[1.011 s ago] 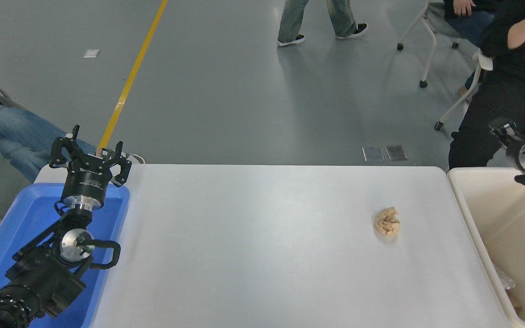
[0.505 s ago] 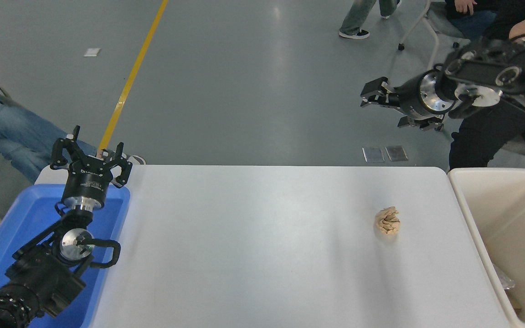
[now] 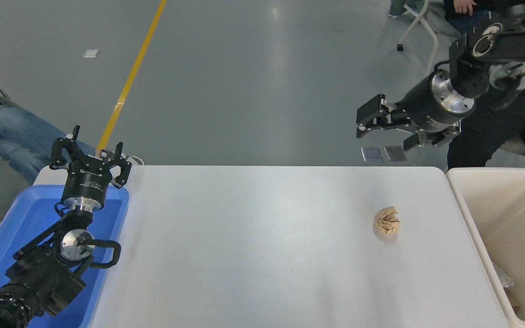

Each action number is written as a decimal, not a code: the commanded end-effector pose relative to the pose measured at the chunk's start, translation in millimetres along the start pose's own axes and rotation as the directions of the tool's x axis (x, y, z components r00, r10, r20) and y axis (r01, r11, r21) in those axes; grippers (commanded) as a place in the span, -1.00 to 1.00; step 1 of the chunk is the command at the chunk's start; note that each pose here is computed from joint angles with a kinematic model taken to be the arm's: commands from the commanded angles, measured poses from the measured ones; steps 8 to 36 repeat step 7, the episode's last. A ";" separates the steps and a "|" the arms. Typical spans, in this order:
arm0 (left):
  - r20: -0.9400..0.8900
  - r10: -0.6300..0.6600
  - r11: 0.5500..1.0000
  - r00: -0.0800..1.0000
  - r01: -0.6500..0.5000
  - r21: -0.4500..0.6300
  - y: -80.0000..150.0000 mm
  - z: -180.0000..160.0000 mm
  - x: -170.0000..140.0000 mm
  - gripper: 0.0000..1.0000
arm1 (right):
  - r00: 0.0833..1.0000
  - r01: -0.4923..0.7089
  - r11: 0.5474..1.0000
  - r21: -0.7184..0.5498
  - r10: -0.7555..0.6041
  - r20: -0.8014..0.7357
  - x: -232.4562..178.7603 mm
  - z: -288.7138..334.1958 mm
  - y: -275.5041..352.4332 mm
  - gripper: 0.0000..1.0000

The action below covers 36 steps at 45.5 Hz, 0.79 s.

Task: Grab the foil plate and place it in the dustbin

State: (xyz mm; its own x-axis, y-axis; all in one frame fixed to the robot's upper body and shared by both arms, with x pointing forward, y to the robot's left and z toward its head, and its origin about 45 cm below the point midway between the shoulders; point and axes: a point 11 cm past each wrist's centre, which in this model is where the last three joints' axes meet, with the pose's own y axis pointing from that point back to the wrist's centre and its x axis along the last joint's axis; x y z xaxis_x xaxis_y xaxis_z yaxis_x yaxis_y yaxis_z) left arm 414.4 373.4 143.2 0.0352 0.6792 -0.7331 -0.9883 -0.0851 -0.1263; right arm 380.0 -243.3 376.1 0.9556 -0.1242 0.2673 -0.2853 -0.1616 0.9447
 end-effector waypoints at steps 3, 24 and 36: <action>0.000 0.000 1.000 1.000 0.000 0.000 0.0 0.0 0.0 0.98 | 0.998 0.041 0.999 0.004 -0.041 -0.054 -17.3 -6.2 23.2 1.00; 0.000 0.000 1.000 1.000 0.000 0.000 0.0 0.0 0.0 0.98 | 0.998 0.044 0.999 0.005 -0.043 -0.054 -17.7 -6.5 22.3 1.00; 0.000 0.000 1.000 1.000 0.000 0.000 0.0 0.0 0.0 0.98 | 0.998 0.044 0.999 0.005 -0.043 -0.054 -17.7 -6.5 22.3 1.00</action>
